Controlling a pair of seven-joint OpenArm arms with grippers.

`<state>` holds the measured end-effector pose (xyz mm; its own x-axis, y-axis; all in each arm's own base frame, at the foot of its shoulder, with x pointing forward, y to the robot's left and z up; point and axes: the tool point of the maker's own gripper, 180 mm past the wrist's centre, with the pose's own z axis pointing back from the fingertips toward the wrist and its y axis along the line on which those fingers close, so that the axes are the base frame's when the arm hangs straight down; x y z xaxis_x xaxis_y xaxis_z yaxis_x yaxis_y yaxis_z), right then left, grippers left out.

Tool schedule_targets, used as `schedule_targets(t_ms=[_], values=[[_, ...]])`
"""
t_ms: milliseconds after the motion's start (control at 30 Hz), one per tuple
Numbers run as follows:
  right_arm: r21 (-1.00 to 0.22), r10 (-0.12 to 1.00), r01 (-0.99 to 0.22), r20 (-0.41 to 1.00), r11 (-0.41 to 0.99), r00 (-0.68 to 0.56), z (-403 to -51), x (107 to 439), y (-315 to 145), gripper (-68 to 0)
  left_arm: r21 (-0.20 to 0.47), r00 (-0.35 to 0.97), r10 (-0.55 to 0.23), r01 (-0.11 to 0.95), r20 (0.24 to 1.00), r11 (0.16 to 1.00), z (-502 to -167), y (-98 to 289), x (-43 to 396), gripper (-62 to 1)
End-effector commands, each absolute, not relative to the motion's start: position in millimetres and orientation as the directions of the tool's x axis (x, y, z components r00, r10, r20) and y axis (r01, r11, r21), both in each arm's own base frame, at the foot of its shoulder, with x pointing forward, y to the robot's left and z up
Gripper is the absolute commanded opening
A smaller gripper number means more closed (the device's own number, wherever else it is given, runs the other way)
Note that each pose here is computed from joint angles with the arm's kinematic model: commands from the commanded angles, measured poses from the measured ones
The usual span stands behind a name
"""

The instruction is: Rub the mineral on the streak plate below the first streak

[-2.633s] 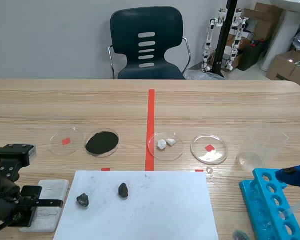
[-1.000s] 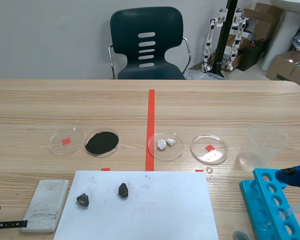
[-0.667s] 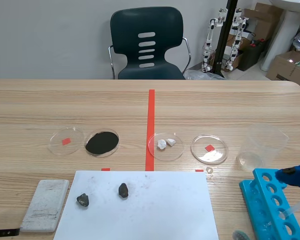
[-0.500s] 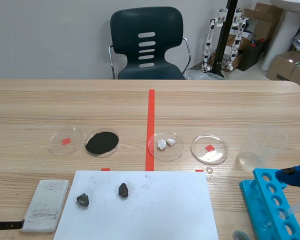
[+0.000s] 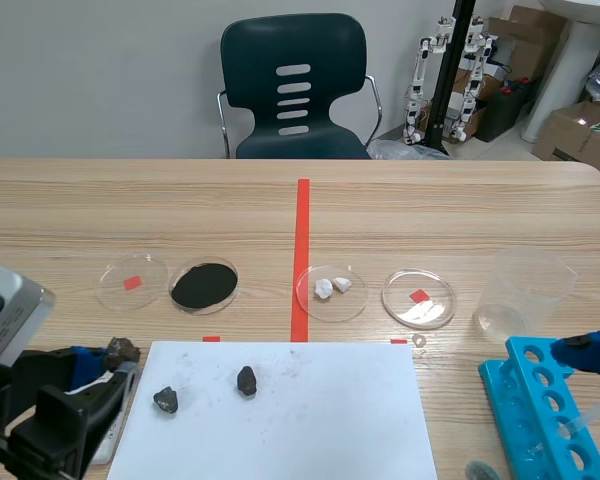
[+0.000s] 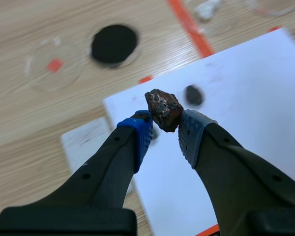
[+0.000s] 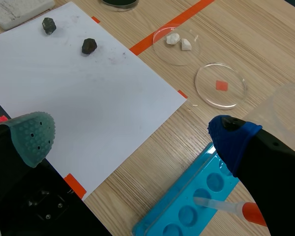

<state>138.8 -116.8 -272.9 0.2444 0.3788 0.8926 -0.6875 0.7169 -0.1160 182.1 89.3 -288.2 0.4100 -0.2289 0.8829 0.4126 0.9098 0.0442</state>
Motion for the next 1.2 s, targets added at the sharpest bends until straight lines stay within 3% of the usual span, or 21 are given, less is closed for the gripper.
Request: schedule_targets(t_ms=[0, 167, 267, 1167], values=[[-0.111, 0.354, -0.688, 0.908, 0.717, 0.223, -265.2, 140.7, -112.1, 0.4, 0.010, 0.365, -0.199, 0.461, 0.910, 0.888, -278.3, 72.7, 181.2, -49.2], [-0.111, 0.354, -0.688, 0.908, 0.717, 0.223, -265.2, 140.7, -112.1, 0.4, -0.085, 0.268, -0.106, 0.612, 0.958, 0.787, -254.3, 30.4, 166.6, -49.2], [-0.111, 0.354, -0.688, 0.908, 0.717, 0.223, -265.2, 140.7, -112.1, 0.4, -0.103, 0.252, -0.079, 0.634, 0.964, 0.766, -248.9, 22.5, 163.1, -49.2], [-0.111, 0.354, -0.688, 0.908, 0.717, 0.223, -265.2, 140.7, -112.1, 0.4, -0.101, 0.257, -0.085, 0.634, 0.963, 0.767, -250.2, 22.7, 163.0, -49.2]])
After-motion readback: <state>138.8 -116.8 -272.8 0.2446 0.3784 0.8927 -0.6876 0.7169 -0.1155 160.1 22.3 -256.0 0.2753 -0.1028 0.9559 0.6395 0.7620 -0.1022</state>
